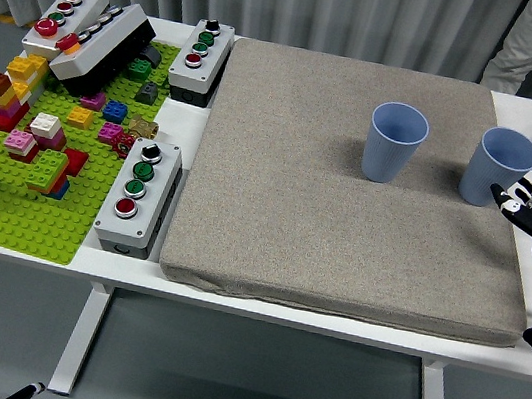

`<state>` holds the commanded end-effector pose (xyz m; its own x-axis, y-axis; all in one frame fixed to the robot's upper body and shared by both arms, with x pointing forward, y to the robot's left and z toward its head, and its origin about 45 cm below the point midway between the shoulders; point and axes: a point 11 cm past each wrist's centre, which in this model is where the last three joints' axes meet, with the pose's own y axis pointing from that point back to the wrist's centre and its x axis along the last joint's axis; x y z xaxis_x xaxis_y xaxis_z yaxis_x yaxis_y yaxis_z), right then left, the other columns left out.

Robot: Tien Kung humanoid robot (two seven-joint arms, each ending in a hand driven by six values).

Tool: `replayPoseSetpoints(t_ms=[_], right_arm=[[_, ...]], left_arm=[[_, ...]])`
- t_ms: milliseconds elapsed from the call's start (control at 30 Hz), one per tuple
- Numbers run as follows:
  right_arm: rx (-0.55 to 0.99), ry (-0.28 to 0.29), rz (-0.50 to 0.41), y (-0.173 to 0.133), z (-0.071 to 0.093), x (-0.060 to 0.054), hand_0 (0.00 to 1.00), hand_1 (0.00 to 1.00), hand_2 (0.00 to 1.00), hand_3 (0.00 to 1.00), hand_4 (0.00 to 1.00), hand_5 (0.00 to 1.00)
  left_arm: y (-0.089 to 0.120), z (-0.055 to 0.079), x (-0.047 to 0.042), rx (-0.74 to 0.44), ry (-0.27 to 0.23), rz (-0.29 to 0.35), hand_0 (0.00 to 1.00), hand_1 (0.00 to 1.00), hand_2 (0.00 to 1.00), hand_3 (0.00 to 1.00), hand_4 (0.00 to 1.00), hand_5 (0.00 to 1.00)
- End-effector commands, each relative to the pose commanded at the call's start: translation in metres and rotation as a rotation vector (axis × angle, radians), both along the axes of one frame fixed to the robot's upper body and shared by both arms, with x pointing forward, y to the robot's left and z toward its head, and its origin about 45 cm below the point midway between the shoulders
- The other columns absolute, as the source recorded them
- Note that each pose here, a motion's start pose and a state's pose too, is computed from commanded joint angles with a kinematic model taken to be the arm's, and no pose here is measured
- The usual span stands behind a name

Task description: Pick cup pour cup place

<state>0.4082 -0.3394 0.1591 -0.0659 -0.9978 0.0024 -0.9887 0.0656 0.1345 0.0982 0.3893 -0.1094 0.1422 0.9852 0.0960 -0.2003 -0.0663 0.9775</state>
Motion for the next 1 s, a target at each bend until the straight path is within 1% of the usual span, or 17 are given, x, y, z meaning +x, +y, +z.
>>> replayPoseSetpoints(t_ms=[167, 500, 1000], right_arm=[[0.001, 0.002, 0.005, 0.0025, -0.0005, 0.001, 0.925, 0.881, 0.958, 0.944, 0.809, 0.207], [0.001, 0.0, 0.01, 0.0054, 0.0014, 0.0059, 0.926, 0.881, 0.958, 0.943, 0.808, 0.209], [0.005, -0.004, 0.003, 0.0034, 0.0033, 0.0082, 0.926, 0.88, 0.958, 0.94, 0.805, 0.212]], left_arm=[[0.0003, 0.0001, 0.0, 0.001, 0.0, -0.001, 0.827, 0.812, 0.883, 0.82, 0.626, 0.993], [0.0004, 0.0007, 0.0028, 0.001, -0.006, -0.004, 0.827, 0.812, 0.883, 0.82, 0.626, 0.991], [0.0, 0.0012, 0.0053, 0.001, -0.012, -0.006, 0.827, 0.812, 0.883, 0.818, 0.627, 0.989]])
